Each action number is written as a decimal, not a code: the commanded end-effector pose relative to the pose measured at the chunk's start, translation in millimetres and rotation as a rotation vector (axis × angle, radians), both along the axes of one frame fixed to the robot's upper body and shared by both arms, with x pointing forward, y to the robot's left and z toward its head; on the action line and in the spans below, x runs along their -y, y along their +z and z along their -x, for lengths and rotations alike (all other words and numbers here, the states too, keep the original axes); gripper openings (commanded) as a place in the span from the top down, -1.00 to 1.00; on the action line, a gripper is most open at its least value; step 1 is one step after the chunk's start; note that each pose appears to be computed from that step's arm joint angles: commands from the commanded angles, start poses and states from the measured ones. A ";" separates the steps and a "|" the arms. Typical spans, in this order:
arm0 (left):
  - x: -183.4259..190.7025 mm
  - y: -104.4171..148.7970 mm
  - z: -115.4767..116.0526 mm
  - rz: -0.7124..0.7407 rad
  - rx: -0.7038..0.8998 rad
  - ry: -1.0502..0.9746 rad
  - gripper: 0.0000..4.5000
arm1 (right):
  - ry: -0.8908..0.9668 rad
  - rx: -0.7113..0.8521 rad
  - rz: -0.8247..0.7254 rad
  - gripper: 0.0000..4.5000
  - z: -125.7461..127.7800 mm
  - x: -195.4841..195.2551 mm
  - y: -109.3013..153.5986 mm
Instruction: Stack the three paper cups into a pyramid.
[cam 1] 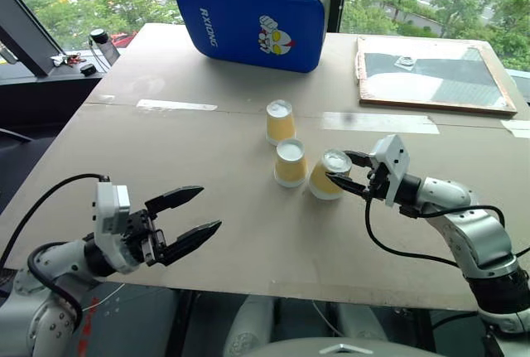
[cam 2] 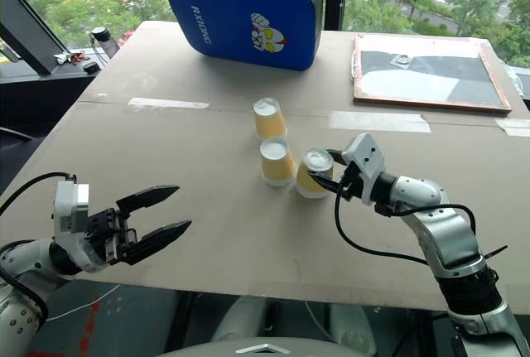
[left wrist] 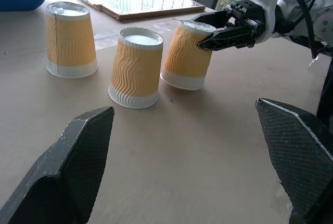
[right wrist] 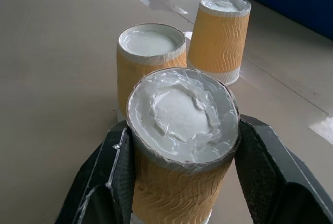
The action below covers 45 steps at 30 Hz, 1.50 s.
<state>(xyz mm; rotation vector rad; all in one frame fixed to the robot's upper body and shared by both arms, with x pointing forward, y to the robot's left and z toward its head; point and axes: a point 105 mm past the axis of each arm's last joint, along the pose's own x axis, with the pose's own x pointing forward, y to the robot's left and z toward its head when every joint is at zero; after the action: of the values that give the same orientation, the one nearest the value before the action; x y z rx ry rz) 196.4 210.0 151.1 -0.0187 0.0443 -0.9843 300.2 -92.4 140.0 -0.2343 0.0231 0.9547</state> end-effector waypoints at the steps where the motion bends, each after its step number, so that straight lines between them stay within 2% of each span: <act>1: 0.9 11.5 4.1 -0.007 0.051 -0.005 -1.00 | 0.009 0.070 -0.012 0.13 -3.2 -3.5 11.4; 14: 0.1 14.5 2.4 -0.017 0.064 0.011 -1.00 | 0.032 0.056 0.006 0.13 -4.6 -11.2 4.3; 16: -0.3 14.7 1.2 -0.017 0.066 0.013 -1.00 | 0.022 0.053 0.006 -0.32 -6.7 -10.6 2.8; 17: -0.3 14.4 0.7 -0.019 0.067 0.014 -1.00 | 0.032 0.048 0.005 -0.42 -5.8 -10.9 1.8; 19: -1.0 13.9 -2.3 -0.019 0.066 0.026 -1.00 | 0.037 0.049 0.007 -0.84 -5.5 -10.1 0.8; 20: -1.4 13.7 -3.6 -0.018 0.064 0.035 -1.00 | 0.037 0.052 0.008 -0.99 -5.5 -9.4 0.5; 21: -2.3 13.2 -6.5 -0.021 0.062 0.050 -1.00 | 0.039 0.061 0.011 -0.99 -4.9 -8.1 1.3; 25: -9.7 20.0 -35.8 0.027 0.063 0.173 -1.00 | 0.056 0.167 -0.038 -0.99 5.6 4.2 23.7; 28: -19.2 21.8 -64.2 -0.004 0.018 0.287 -1.00 | 0.106 0.171 -0.082 -0.99 22.0 13.6 34.1; 32: -18.8 20.1 -94.8 -0.046 -0.040 0.284 -1.00 | 0.140 0.169 -0.126 -0.99 42.9 27.4 45.6; 36: 0.6 21.8 -137.2 -0.085 -0.029 0.234 -1.00 | 0.109 0.181 -0.164 -0.99 61.9 43.6 56.2; 45: 33.7 28.0 -196.3 -0.142 0.018 0.138 -1.00 | -0.056 0.186 -0.129 -0.99 91.2 69.4 55.1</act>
<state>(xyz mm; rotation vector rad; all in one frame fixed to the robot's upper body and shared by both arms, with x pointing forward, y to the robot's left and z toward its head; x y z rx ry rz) 388.6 176.2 175.1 0.0706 0.1160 -0.8319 216.2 -162.3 178.6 -0.1615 -0.1375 0.8796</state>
